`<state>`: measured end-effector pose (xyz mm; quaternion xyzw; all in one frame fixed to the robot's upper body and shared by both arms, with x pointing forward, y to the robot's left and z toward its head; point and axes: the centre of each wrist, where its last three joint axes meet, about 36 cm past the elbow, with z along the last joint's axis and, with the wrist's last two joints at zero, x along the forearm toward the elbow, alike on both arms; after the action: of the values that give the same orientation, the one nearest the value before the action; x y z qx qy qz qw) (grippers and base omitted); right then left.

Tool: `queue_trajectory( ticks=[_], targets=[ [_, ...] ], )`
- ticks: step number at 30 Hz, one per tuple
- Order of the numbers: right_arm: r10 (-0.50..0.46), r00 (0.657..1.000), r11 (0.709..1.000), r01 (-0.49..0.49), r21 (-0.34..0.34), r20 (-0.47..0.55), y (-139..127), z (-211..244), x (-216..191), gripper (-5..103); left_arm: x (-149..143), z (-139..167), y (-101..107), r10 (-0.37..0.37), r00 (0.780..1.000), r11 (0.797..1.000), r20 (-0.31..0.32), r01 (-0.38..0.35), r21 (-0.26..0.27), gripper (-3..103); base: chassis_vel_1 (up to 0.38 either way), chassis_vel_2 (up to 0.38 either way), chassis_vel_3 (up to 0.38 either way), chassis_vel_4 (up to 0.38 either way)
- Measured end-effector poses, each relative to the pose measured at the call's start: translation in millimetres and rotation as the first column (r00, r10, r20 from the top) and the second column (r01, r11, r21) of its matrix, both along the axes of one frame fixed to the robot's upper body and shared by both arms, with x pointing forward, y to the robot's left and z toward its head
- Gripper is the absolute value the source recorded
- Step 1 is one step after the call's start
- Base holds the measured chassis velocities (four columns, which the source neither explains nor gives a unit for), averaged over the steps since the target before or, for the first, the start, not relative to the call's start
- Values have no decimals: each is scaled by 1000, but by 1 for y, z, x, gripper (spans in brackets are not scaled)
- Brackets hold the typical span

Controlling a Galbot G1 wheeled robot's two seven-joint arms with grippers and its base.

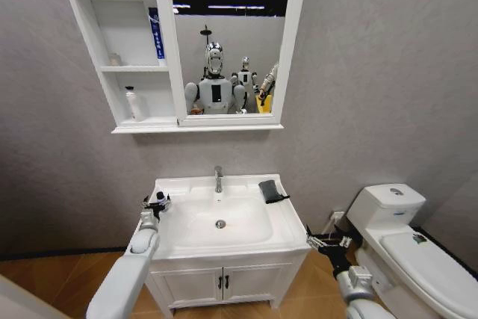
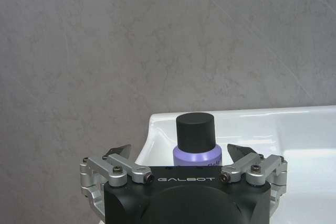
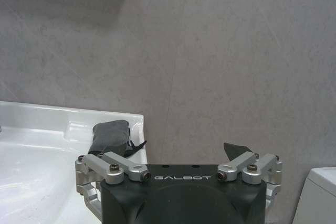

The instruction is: Move facial cleanser and shampoo from washbasin to cabinet, then wipe washbasin with towel.

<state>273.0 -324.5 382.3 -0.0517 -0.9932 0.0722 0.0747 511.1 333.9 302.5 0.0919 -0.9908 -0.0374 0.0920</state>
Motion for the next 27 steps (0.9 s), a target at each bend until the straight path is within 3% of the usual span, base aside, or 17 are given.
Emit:
queue_trajectory(
  ticks=[11,14,16,19,20,23,27],
  targets=[
    [-1,1000,1000,1,4,3,4,3,2,100,-2,-4,0,-5,1000,1000,-19,5,-3,103,0,0,0,0],
    [-2,1000,1000,2,3,7,4,4,3,100,-2,-5,1,-8,1000,1000,-24,8,-4,98,0,0,0,0],
    [-4,1000,1000,4,2,8,4,5,3,100,-2,-6,2,-15,1000,1000,-28,15,-5,94,0,0,0,0],
    [-8,1000,1000,8,1,9,5,5,2,100,-3,-8,5,-46,998,999,-36,46,-9,77,0,0,0,0],
    [-8,1000,1000,8,1,9,5,5,2,100,-3,-8,5,-46,998,999,-36,46,-9,77,0,0,0,0],
    [-8,1000,1000,9,-1,7,6,4,1,100,-4,-8,6,-54,998,999,-44,54,-9,61,0,0,0,0],
    [-7,1000,1000,7,-1,7,7,4,1,100,-4,-8,6,-53,998,999,-46,53,-8,55,0,0,0,0]
  ],
)
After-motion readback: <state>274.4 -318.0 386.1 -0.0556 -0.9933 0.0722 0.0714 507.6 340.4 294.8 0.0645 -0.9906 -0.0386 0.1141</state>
